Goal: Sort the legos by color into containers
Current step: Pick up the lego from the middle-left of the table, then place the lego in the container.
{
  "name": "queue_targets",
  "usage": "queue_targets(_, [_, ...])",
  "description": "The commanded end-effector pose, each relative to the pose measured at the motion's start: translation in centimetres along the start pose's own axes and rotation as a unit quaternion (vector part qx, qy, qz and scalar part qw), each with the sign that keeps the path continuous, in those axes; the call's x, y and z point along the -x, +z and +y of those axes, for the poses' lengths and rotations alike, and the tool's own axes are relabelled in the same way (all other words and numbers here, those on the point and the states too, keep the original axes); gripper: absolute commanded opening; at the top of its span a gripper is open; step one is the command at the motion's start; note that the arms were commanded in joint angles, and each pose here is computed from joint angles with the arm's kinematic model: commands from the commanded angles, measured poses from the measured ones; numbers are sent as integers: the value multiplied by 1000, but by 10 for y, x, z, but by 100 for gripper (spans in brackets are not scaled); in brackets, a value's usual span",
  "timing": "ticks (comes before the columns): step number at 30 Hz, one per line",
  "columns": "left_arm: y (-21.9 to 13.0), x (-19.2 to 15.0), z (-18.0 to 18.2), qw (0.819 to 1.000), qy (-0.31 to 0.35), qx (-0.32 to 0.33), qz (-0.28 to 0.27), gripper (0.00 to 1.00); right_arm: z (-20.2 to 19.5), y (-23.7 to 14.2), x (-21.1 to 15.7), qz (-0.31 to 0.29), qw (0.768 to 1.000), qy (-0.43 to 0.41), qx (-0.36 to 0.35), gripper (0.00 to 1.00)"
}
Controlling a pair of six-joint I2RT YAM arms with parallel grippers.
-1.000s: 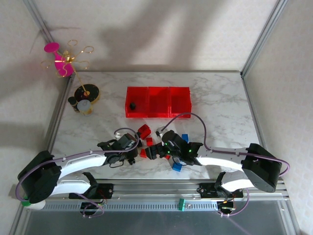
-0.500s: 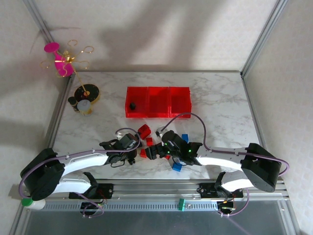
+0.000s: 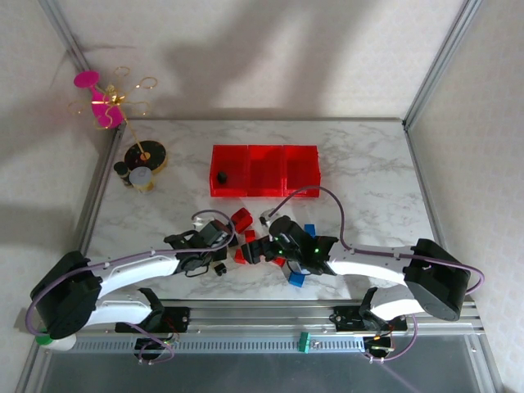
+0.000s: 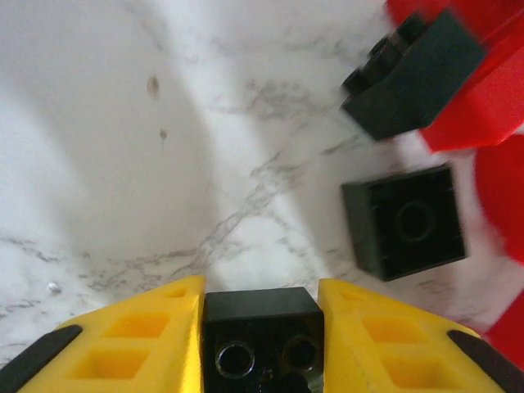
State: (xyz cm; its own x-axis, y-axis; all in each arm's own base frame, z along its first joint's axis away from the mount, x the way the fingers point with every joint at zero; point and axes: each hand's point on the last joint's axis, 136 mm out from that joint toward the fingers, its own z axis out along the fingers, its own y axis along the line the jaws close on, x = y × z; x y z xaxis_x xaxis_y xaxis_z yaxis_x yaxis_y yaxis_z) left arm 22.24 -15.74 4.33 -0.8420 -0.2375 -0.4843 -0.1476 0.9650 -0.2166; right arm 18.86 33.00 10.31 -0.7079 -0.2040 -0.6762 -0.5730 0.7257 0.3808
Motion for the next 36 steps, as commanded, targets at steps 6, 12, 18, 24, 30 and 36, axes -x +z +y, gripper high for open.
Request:
queue_targets(6, [-31, 72, -19, 995, 1, 8, -96, 35, 1, -15, 42, -38, 998, 42, 2, 99])
queue_targets(12, [-30, 129, -32, 991, -9, 10, -133, 35, -17, -27, 69, -66, 995, 67, -17, 99])
queue_targets(18, [-13, 181, -47, 988, -13, 17, -155, 36, -38, -36, 95, -102, 989, 95, -40, 99])
queue_targets(24, [30, 216, -69, 989, -5, 26, -146, 35, -54, -40, 108, -125, 984, 113, -54, 99])
queue_targets(30, [75, 246, -71, 988, -12, 53, -142, 35, -60, -41, 110, -131, 983, 113, -56, 99])
queue_targets(36, [109, 262, -68, 988, -10, 76, -137, 38, -66, -45, 109, -136, 982, 111, -63, 99])
